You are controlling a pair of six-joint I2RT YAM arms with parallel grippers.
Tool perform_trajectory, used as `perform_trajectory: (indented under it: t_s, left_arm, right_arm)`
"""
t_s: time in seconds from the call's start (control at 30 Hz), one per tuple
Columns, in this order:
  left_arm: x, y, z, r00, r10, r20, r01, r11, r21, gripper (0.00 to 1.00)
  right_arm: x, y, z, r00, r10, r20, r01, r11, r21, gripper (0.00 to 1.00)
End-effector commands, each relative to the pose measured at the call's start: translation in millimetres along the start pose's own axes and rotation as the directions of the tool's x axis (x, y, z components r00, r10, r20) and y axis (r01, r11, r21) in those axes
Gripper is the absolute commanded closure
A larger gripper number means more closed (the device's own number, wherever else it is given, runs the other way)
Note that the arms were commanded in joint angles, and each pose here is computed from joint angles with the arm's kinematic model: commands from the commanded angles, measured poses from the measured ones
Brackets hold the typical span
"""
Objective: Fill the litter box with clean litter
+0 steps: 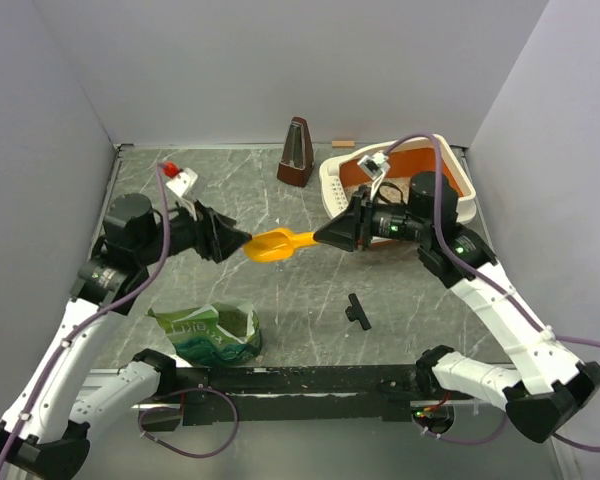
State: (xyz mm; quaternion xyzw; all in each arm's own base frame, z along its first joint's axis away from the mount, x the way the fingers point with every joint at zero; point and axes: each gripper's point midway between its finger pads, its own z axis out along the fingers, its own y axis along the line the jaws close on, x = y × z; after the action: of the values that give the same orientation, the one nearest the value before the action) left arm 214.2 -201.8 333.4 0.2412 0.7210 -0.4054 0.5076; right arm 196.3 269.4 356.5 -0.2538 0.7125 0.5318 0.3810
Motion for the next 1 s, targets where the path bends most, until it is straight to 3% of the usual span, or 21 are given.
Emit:
perform_trajectory:
  t_s: [0.0,0.23,0.5,0.67,0.77,0.97]
  left_arm:
    - [-22.0,32.4,-25.6,0.997,0.051,-0.050,-0.063,0.958,-0.279,0.36]
    - [-36.9,31.0,-66.1,0.975,0.176,-0.133,-0.216,0.887,-0.409,0.35]
    - [9.1,17.9,-95.7,0.903,0.318,-0.290,-0.401,0.866,-0.298,0.39]
    - [38.2,12.1,-116.5,0.852,0.418,-0.315,-0.497,0.836,-0.233,0.43]
    - [52.6,-3.4,-128.6,0.837,0.461,-0.297,-0.519,0.839,-0.161,0.42]
    - [48.1,-45.6,-163.1,0.818,0.569,-0.079,-0.574,0.815,-0.078,0.39]
  right_arm:
    - [-9.2,2.3,-36.0,0.997,-0.064,0.047,0.054,0.982,0.182,1.00]
    - [22.1,-7.8,-55.6,1.000,-0.018,-0.019,0.023,0.962,0.273,1.00]
    - [33.0,33.0,-73.6,1.000,-0.015,-0.022,0.018,0.989,0.148,1.00]
    - [38.1,51.5,-84.4,0.999,-0.013,-0.033,0.017,0.995,0.103,1.00]
    - [45.1,55.1,-86.4,0.999,-0.006,-0.048,0.010,0.997,0.081,1.00]
    - [53.1,60.0,-89.2,0.997,0.008,-0.075,-0.003,0.998,0.061,1.00]
